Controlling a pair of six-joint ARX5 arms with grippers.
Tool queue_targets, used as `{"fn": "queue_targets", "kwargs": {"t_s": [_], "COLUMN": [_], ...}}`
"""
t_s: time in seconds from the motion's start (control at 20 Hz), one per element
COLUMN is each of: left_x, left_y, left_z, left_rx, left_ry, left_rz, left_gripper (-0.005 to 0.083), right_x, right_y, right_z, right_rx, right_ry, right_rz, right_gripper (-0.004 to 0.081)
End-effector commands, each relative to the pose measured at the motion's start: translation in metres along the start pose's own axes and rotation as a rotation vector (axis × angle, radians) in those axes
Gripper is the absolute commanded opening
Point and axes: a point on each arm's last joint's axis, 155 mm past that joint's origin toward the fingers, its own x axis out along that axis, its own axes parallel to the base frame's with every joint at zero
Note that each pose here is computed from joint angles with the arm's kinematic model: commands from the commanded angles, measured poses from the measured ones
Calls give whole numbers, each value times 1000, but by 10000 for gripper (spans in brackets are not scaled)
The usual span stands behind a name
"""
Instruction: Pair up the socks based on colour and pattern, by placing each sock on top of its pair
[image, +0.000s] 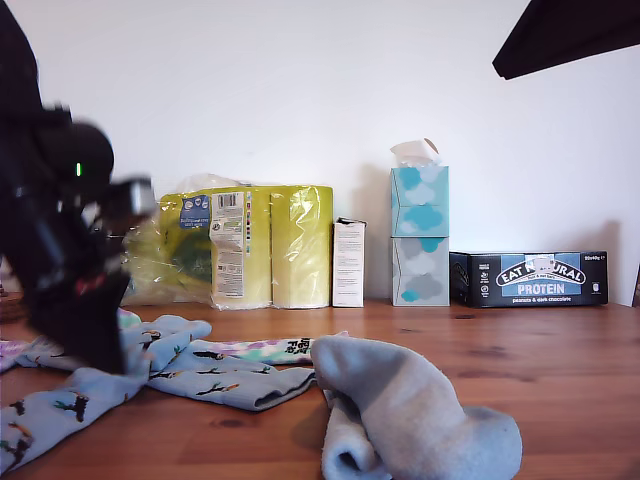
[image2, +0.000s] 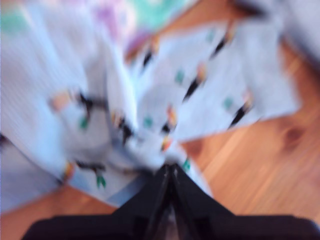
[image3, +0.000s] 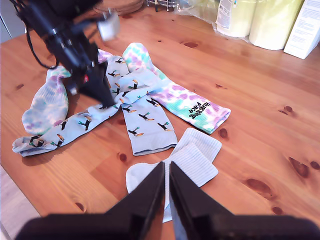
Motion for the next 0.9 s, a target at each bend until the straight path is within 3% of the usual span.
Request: {"fn": "queue_targets", "kwargs": {"t_s": [0.0,0.25,0.55,0.65,0.85], "left_x": [-1,-17,-57,-58,-52], "left_y": [3,30,99,98,58], "left_z": [-17,-69,-109,-100,-40], "left_rx": [-16,-77,-256,-297,-238], "left_ry": [60,281,410,369,144], "left_rz": [29,193,546,534,352], "left_gripper": [-20,-20,-20,-19,-19], "right_x": [3,3,3,3,3], "right_y": [-4,-7,-7,-7,-6], "right_z": [-7,-5,-6,-6,-8], "right_rx": [-23,-23,-23,-23,-24], "right_ry": [13,6,9,10,18], "right_rz": [-20,-37,-36,-35,-34], "right_gripper": [-12,-12,-12,-12,-12]}}
